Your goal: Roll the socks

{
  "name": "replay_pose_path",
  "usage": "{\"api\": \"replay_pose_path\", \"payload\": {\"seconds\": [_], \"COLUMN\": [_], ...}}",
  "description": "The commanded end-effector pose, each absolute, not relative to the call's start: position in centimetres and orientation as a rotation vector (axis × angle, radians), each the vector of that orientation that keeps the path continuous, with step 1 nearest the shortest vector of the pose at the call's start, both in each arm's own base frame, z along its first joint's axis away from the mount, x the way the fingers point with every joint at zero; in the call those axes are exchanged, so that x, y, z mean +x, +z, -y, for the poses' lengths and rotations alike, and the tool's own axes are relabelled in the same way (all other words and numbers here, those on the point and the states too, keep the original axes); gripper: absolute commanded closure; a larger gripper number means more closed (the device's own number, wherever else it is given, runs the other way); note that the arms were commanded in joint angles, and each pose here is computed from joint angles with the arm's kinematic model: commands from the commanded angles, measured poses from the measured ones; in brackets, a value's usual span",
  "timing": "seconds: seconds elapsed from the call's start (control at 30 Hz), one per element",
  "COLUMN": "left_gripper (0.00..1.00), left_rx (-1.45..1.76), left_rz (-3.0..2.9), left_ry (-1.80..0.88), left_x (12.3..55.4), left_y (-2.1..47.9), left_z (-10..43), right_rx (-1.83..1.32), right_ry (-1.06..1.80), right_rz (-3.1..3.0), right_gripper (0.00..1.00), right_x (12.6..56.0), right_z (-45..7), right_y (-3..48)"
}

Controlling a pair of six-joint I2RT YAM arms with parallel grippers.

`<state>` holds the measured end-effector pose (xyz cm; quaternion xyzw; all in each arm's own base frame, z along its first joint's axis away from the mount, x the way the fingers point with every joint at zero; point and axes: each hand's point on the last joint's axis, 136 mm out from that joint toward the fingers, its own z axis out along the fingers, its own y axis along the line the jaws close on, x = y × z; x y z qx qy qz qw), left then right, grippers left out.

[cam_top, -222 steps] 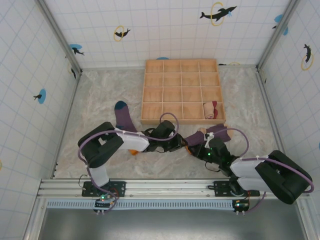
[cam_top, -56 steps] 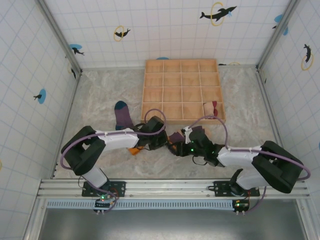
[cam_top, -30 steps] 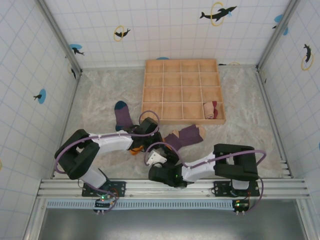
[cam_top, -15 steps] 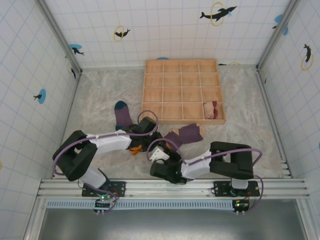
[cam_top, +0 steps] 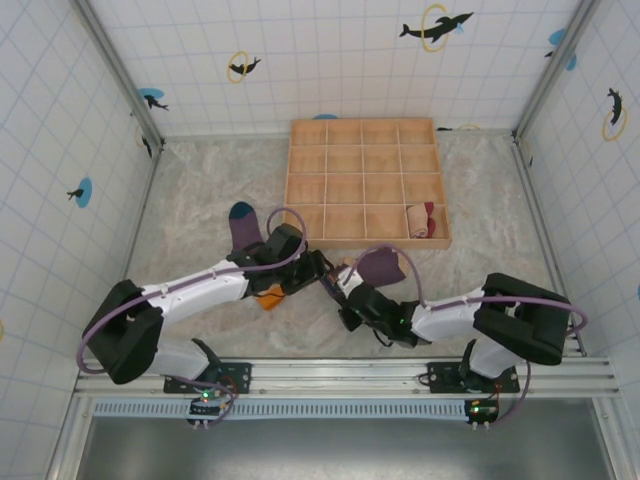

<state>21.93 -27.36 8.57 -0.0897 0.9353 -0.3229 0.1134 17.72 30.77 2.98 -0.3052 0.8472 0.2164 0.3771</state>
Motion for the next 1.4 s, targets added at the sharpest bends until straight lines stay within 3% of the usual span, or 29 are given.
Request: {"api": "replay_pose_path", "payload": {"seconds": [0.0, 0.4, 0.87, 1.03, 1.23, 1.37], "left_gripper": [0.22, 0.39, 0.51, 0.65, 0.99, 1.00], "left_rx": [-0.217, -0.194, -0.184, -0.204, -0.235, -0.223], "left_rz": [-2.743, -2.757, -2.784, -2.815, -2.882, -2.936], "left_ry": [-0.924, -0.981, -0.973, -0.938, -0.867, -0.840], "left_x": [21.6, 20.4, 20.8, 20.6, 20.1, 19.7], "left_y": [8.2, 5.6, 3.6, 2.3, 0.9, 0.9], "left_z": [27.1, 28.0, 30.9, 30.9, 30.2, 29.8], "right_rx": [-0.754, -0.246, 0.125, 0.169, 0.198, 0.085], "right_ry": [0.762, 1.276, 1.443, 1.496, 1.524, 1.411], "right_rz": [-2.383, -2.608, -2.697, -2.673, -2.635, -2.621], "right_gripper": [1.00, 1.00, 1.00, 1.00, 0.99, 0.87], "right_x": [14.8, 14.8, 15.4, 15.5, 15.9, 16.0], "right_z": [-29.2, -27.5, -27.3, -27.5, -27.4, -27.1], "right_y": [-0.2, -1.1, -1.5, -1.1, -0.5, -0.2]}}
